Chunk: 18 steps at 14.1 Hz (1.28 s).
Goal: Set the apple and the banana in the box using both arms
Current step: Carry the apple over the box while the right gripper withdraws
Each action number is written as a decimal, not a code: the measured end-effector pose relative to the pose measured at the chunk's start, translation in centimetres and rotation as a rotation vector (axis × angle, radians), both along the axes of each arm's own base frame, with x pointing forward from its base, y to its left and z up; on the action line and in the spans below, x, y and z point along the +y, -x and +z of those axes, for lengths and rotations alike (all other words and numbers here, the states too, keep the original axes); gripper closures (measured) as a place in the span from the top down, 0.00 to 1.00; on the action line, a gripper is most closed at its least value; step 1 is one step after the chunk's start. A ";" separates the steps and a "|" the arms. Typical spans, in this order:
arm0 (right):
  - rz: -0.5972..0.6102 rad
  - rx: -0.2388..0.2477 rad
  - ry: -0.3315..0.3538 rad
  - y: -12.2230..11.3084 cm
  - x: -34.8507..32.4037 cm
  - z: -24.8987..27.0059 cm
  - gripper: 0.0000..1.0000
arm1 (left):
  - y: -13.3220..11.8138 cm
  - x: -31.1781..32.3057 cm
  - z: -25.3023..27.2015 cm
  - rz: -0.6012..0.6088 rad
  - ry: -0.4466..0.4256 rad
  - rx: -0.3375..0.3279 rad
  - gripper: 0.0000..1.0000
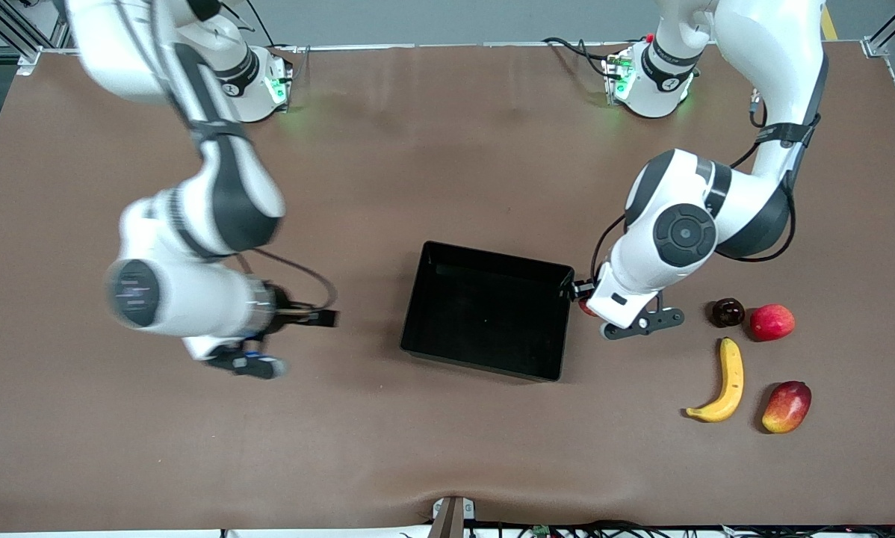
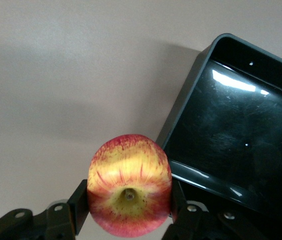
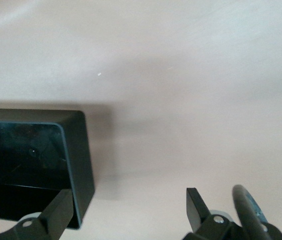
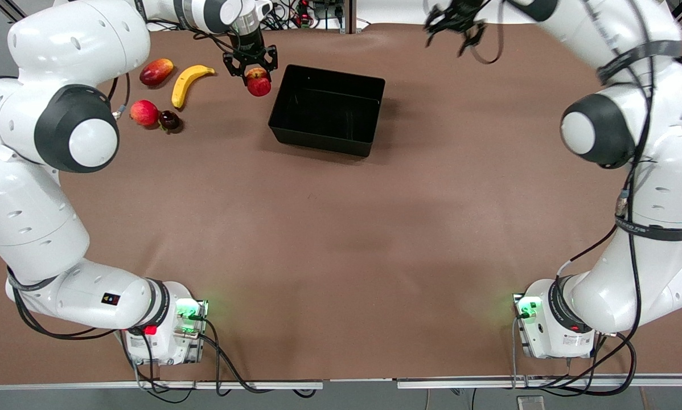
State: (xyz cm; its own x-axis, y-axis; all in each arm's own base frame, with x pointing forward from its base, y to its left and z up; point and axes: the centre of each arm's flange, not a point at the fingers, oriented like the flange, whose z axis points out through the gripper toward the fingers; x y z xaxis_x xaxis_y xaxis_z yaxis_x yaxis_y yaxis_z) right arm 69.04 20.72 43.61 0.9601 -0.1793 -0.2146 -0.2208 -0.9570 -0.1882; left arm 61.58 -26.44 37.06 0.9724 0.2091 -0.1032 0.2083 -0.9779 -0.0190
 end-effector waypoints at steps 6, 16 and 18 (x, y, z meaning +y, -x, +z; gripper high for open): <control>-0.001 -0.051 0.097 2.0 -14.6 10.9 1.00 | 1.3 -3.2 -0.6 0.005 0.001 0.000 0.67; 0.040 -0.074 0.214 11.9 -24.1 20.1 1.00 | 4.3 -12.6 -10.5 0.024 0.028 -0.040 0.67; 0.045 -0.086 0.248 14.3 -24.4 21.0 1.00 | 4.3 -12.4 -12.8 -0.004 -0.010 -0.038 0.67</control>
